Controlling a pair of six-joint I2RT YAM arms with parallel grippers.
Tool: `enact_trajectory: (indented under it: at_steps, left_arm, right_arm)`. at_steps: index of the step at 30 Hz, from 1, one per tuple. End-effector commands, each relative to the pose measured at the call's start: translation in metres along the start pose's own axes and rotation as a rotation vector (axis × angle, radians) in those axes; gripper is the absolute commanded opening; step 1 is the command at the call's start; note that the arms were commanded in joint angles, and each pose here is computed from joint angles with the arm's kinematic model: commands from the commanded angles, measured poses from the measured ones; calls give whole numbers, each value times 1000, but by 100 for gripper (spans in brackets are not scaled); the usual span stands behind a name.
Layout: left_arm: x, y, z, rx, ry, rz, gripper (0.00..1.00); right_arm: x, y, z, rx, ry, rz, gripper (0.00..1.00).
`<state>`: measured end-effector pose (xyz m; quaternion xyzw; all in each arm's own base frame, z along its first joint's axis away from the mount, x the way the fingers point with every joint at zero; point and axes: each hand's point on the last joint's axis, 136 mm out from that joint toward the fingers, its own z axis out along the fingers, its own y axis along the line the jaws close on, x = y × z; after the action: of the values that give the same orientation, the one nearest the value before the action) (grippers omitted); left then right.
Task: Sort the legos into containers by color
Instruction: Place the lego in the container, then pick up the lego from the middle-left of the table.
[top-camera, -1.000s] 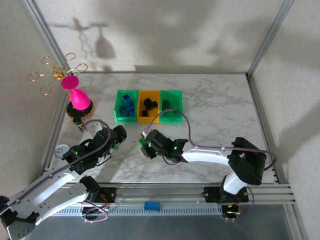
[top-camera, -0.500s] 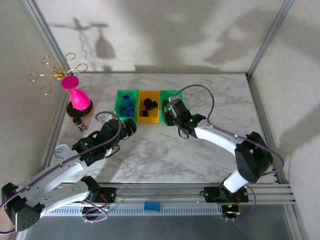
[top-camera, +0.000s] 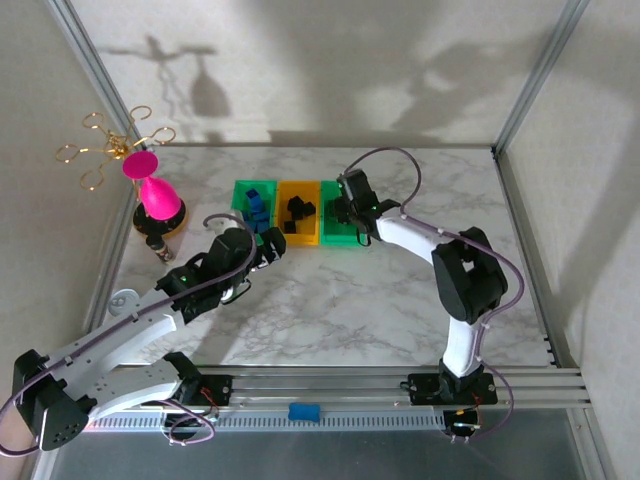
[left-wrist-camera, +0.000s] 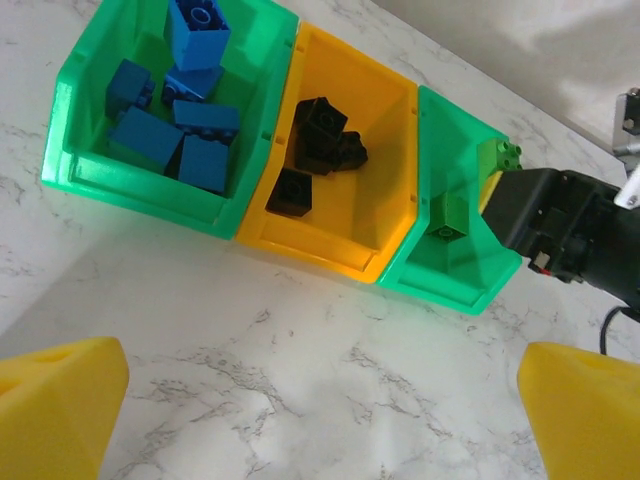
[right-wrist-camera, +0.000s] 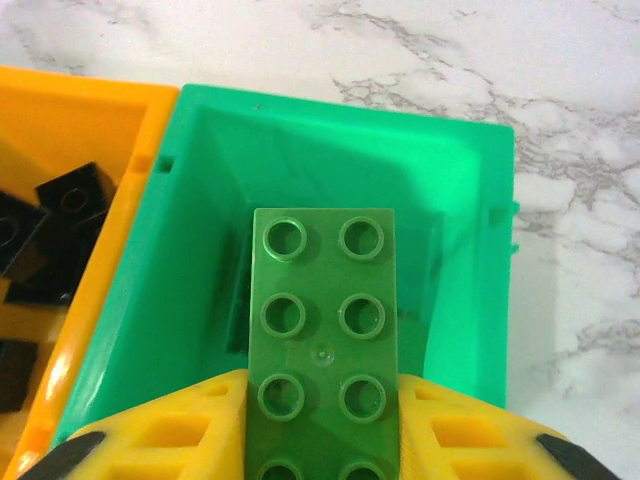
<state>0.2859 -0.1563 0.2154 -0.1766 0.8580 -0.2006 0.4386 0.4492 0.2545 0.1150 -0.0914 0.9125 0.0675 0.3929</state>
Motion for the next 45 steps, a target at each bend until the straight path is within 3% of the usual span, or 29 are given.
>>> enact_trajectory:
  at_steps: [1, 10, 20, 27, 33, 45]
  left_arm:
    - [-13, -9, -2, 27, -29, -1, 100]
    - [-15, -5, -1, 16, -36, -7, 100]
    - [-21, -1, -6, 5, -46, -14, 100]
    - [-24, 16, -24, -33, -60, -34, 100]
    - [-27, 45, -43, -123, -82, -42, 100]
    - [-40, 70, -77, -189, -131, -76, 100]
  right_arm:
    - [-11, 2, 9, 1, -22, -12, 35]
    - [-14, 1, 14, -1, -33, -30, 46]
    - [-37, 25, -42, -103, -112, -43, 52]
    - [4, 89, -97, -281, -99, -144, 59]
    - [57, 162, -136, -549, -112, -256, 65]
    - [130, 276, -134, -866, -190, -500, 72]
